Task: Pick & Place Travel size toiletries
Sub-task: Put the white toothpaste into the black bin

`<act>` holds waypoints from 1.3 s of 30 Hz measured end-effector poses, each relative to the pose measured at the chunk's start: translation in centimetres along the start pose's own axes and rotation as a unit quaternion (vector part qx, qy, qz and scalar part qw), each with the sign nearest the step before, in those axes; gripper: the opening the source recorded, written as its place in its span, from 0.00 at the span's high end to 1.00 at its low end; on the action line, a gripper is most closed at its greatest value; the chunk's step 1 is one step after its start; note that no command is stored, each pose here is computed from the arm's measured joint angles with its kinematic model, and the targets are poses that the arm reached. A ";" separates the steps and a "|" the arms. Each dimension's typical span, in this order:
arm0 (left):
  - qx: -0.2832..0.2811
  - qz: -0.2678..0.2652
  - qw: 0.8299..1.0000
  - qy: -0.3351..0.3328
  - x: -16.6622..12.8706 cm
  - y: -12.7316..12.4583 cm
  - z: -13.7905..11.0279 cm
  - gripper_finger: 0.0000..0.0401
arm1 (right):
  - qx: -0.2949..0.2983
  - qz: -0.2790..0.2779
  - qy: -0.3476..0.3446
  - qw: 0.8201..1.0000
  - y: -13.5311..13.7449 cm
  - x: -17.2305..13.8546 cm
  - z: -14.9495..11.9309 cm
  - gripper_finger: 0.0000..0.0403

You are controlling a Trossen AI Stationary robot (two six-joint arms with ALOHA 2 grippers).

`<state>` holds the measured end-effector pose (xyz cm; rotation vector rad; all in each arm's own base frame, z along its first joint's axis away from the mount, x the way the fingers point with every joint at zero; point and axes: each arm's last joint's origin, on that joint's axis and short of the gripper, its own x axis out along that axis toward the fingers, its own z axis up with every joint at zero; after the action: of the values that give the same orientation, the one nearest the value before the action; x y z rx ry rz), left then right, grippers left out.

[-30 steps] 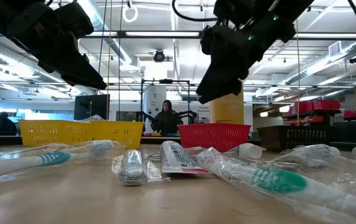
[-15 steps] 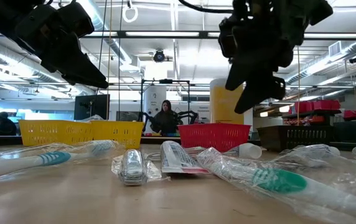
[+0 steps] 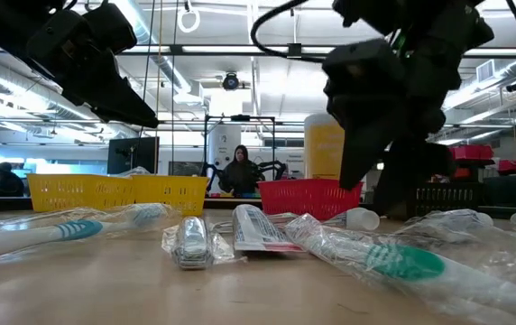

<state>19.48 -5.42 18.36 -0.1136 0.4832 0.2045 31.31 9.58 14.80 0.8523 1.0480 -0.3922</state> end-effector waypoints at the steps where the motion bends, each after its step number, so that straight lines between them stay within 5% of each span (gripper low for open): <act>1: 0.000 0.000 1.000 0.000 0.0 0.0 0.0 0.62 | 0.004 -0.002 0.001 1.000 -0.1 0.3 0.0 0.34; 15: 0.004 0.000 1.000 0.000 0.0 0.0 0.0 0.62 | 0.016 -0.025 0.002 1.000 -0.7 1.5 0.4 0.42; 24: 0.010 0.000 1.000 0.000 0.0 0.0 0.0 0.62 | -0.008 -0.041 0.008 0.999 -1.2 1.6 0.5 0.69; 28: 0.010 0.000 1.000 0.000 0.0 0.0 0.0 0.62 | -0.062 -0.041 0.010 0.997 -1.2 1.6 0.6 0.78; 32: 0.010 0.000 1.000 0.000 0.0 0.0 0.0 0.62 | -0.130 -0.041 0.011 0.991 -1.2 1.6 0.6 0.78; 39: 0.009 0.000 1.000 0.000 0.0 0.0 0.0 0.62 | -0.133 -0.042 0.008 0.990 -1.5 0.7 1.0 0.74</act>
<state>19.47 -5.43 18.36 -0.0952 0.4855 0.2002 31.31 7.94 13.79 0.5757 1.1256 -0.3088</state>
